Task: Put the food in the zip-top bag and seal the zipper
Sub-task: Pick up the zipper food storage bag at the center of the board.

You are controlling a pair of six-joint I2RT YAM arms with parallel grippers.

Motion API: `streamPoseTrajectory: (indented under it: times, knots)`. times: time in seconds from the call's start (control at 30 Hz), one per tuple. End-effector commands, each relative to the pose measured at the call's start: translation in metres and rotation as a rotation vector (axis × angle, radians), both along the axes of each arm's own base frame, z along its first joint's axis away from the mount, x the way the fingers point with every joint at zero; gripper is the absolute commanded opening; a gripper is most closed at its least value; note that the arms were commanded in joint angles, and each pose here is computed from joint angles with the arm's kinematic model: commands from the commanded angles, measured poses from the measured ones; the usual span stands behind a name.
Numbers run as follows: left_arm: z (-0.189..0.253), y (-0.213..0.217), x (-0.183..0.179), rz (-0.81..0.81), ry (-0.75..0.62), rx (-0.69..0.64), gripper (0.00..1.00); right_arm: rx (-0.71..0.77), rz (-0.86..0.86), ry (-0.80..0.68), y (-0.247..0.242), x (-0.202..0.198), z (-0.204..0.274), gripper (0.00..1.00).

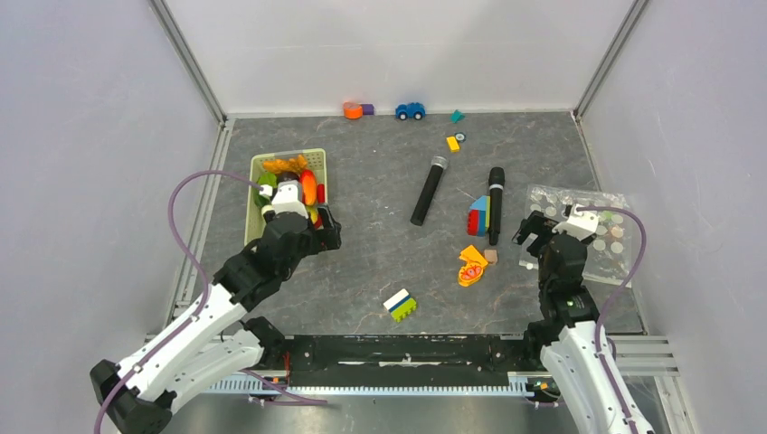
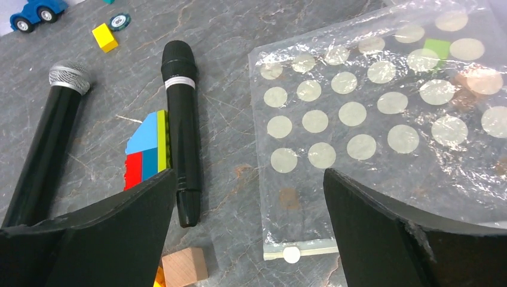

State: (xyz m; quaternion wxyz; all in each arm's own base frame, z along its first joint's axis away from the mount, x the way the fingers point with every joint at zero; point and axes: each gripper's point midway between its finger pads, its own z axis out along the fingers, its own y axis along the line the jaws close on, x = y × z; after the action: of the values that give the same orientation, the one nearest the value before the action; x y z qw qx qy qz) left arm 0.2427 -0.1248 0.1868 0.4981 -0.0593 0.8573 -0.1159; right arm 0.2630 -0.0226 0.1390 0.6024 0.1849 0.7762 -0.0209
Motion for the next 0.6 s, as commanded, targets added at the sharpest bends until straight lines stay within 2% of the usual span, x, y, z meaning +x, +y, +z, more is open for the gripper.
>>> streamPoseTrajectory:
  times: [0.0, 0.27, 0.37, 0.57]
  knots:
    - [0.02, -0.006, -0.001, -0.045, -0.084, -0.06, 1.0, -0.006, -0.071, -0.012, -0.012, -0.002, 0.002, 0.98]
    - [0.006, 0.0, -0.005, -0.041, -0.071, -0.028, 1.0, -0.007, -0.196, 0.312, -0.026, -0.014, -0.048, 0.99]
    - [0.005, 0.001, -0.006, -0.038, -0.072, -0.029, 1.0, -0.004, -0.314, 0.408, -0.045, -0.024, -0.06, 0.99]
    - [0.004, 0.002, -0.007, -0.038, -0.078, -0.032, 1.0, 0.101, -0.51, 0.455, -0.097, -0.047, -0.082, 0.99]
